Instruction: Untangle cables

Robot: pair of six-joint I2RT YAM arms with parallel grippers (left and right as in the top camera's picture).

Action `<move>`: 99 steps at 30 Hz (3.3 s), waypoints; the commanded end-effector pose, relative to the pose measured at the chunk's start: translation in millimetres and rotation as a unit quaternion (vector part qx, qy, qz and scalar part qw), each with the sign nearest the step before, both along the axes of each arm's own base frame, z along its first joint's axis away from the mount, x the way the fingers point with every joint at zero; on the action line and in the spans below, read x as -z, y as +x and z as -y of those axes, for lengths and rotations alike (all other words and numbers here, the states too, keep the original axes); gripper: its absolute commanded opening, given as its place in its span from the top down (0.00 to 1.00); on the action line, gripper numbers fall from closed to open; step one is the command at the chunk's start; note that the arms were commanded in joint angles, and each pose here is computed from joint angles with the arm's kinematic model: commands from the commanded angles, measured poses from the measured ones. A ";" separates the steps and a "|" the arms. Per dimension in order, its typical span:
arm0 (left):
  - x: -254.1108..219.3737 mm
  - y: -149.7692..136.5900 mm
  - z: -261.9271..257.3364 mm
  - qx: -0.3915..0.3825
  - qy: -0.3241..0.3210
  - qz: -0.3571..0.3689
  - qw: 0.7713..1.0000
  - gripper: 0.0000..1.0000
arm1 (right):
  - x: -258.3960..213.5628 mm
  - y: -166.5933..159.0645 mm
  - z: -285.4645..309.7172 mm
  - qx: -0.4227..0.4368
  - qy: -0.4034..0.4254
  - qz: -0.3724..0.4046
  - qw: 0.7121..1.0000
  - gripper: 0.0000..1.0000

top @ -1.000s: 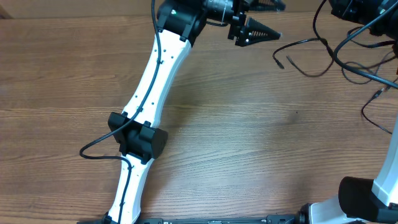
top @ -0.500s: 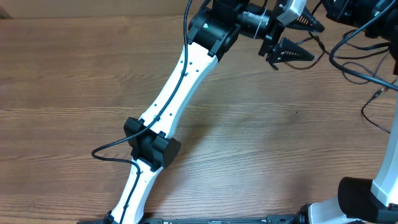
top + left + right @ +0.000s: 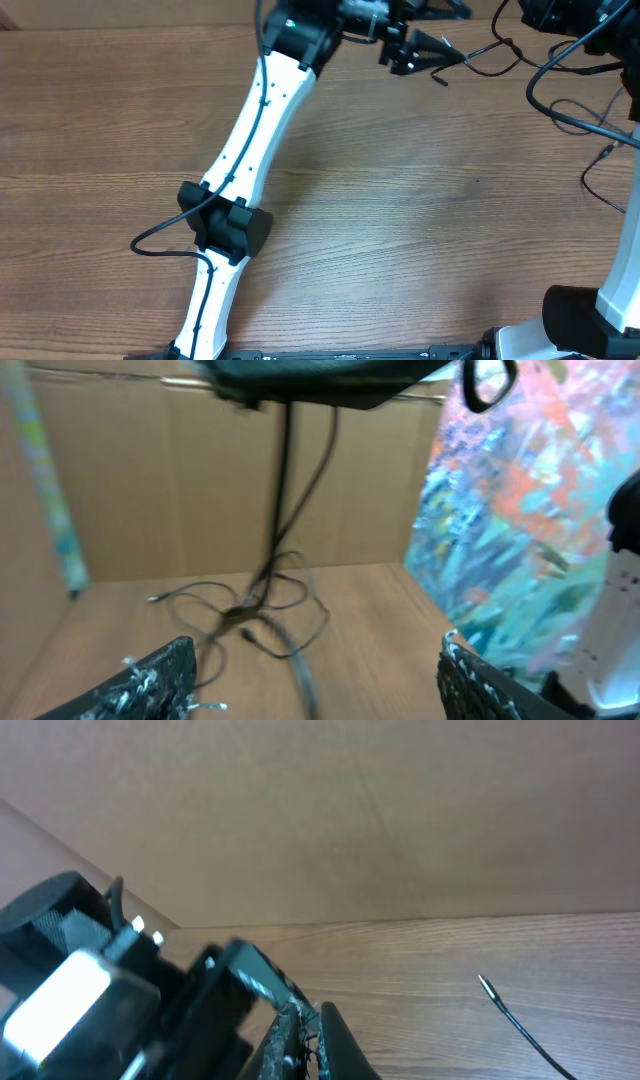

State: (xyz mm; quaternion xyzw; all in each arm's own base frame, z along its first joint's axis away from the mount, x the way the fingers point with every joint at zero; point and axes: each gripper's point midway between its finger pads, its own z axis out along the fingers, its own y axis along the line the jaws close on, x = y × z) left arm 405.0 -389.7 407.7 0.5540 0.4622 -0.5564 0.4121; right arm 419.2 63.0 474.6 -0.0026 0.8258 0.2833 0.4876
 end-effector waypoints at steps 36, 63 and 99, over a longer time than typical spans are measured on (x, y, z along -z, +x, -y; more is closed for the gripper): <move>-12.0 30.7 -26.5 -0.088 0.020 -0.071 0.993 0.95 | 41.0 26.1 92.5 0.249 -0.157 -0.050 0.954 0.00; -94.8 41.0 -57.6 -0.163 -0.055 -0.114 0.979 0.96 | 123.2 64.8 27.2 0.118 -0.047 -0.163 0.978 0.02; -216.4 -93.7 -192.0 -0.143 -0.038 -0.197 0.969 0.96 | 302.5 125.1 148.1 0.267 -0.132 -0.314 0.902 0.10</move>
